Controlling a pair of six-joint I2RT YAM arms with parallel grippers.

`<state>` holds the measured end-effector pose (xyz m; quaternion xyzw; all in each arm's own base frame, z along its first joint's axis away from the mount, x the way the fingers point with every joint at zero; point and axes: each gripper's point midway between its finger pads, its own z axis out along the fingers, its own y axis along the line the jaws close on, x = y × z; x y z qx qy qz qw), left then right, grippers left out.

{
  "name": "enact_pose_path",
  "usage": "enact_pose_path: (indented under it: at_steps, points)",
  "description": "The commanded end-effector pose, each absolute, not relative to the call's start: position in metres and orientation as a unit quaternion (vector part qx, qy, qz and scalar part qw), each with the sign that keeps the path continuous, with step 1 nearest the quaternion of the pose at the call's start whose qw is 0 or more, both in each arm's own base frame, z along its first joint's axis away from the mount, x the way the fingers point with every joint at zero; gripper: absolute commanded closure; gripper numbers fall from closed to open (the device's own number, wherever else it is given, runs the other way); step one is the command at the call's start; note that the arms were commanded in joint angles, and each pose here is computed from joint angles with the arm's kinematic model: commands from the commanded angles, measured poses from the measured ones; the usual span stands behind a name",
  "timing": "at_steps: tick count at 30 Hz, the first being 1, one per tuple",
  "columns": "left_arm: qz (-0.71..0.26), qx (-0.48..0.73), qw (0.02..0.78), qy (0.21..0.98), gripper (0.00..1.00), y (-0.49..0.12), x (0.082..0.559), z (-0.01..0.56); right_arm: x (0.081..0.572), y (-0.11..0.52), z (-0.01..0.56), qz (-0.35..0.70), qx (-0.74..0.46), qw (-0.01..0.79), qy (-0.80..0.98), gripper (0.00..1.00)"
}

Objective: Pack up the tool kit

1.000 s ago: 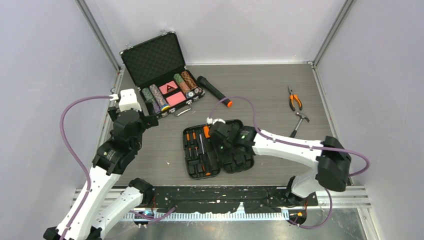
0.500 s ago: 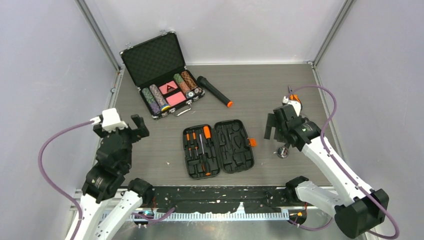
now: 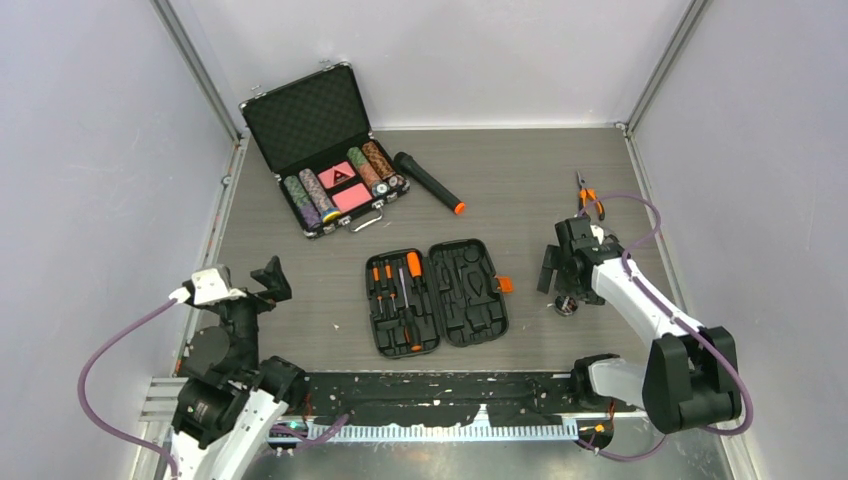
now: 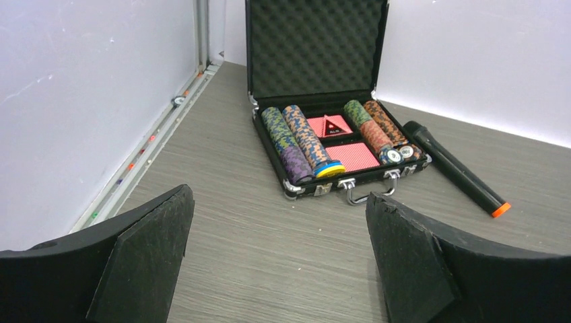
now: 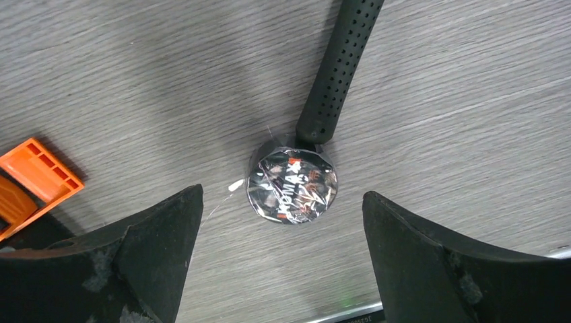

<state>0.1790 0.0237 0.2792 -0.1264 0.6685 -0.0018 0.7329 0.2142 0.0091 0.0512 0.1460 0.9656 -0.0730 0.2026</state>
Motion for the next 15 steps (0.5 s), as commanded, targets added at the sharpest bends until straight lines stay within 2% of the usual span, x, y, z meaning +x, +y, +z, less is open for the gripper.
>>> enact_pose_path:
  at_steps: [1, 6, 15]
  points:
    - [-0.014, -0.163, 0.781, 0.603, 0.0, 0.041, 0.161, 0.301, 0.231, 0.012, 0.047, -0.053, 0.157, 0.216, 0.962, 0.09]
    - [-0.017, -0.158, 0.782, 0.602, 0.0, 0.038, 0.162, 0.301, 0.223, 0.009, 0.027, -0.053, 0.183, 0.172, 0.966, 0.16]
    - [-0.016, -0.157, 0.783, 0.601, 0.0, 0.039, 0.161, 0.3, 0.217, 0.006, 0.018, -0.049, 0.201, 0.148, 0.967, 0.3]
